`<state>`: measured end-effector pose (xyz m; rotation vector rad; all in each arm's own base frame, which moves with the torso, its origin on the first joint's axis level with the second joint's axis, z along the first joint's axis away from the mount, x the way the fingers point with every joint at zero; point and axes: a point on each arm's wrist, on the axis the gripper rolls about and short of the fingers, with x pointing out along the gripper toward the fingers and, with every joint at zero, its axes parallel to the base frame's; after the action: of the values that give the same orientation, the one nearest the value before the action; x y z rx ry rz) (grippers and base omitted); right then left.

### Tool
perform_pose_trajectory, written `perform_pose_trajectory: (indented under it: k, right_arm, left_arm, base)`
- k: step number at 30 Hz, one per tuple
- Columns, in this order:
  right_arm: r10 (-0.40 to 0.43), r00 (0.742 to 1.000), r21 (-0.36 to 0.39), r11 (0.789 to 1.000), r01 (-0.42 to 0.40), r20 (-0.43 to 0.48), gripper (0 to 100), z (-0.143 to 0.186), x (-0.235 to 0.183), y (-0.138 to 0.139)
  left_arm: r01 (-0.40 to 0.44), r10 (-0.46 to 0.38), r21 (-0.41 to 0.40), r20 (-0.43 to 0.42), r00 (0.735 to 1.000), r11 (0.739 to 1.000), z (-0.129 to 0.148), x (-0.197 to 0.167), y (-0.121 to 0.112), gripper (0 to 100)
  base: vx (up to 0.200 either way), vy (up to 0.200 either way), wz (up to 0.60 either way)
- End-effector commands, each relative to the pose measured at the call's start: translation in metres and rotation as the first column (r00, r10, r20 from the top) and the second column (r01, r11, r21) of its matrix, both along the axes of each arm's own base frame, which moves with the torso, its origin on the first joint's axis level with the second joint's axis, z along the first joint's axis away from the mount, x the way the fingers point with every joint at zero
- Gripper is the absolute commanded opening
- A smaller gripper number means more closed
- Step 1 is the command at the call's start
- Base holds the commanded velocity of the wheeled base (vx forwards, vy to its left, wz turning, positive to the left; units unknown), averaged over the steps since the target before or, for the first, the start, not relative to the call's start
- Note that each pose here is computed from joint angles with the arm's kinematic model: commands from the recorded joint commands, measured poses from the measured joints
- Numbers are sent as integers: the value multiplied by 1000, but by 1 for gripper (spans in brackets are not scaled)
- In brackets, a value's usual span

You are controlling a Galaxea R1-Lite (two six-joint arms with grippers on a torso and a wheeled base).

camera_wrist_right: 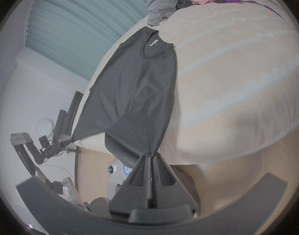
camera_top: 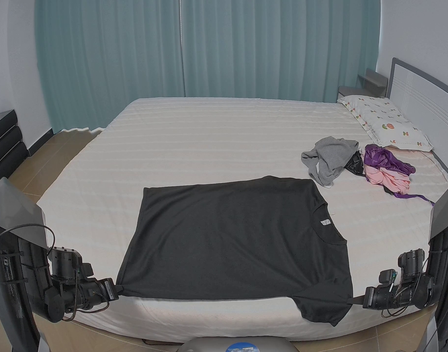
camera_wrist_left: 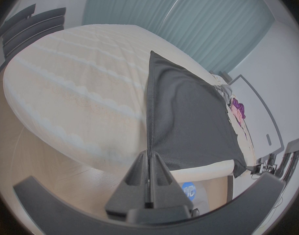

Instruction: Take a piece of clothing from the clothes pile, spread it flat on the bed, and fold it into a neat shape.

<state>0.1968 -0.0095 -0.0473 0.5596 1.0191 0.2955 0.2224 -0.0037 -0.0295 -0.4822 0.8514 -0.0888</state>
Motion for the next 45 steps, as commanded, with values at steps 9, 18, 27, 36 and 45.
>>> perform_pose_trajectory:
  k: [9, 18, 27, 36, 45]
  right_arm:
    - [74, 997, -63, 995, -73, 12, 0, 13, -22, -21]
    - [93, 996, -66, 993, -93, -6, 0, 13, -24, -20]
    - [107, 994, -76, 991, -109, -27, 0, 24, -33, -18]
    - [116, 992, -97, 988, -121, -57, 0, 36, -43, -15]
    - [114, 989, -106, 987, -124, -97, 0, 41, -51, -14]
  left_arm:
    - [75, -72, 88, -39, 997, 993, -1, -19, 4, 0]
    - [86, -76, 140, -71, 995, 986, 1, -24, 5, 0]
    - [204, -174, 197, -160, 972, 959, 12, -41, 4, 0]
    - [258, -217, 217, -198, 956, 941, 19, -51, 4, 0]
    - [293, -243, 226, -222, 944, 929, 25, -59, 4, 0]
  base:
    - [0, 0, 0]
    - [0, 0, 0]
    - [0, 0, 0]
    - [0, 0, 0]
    - [0, 0, 0]
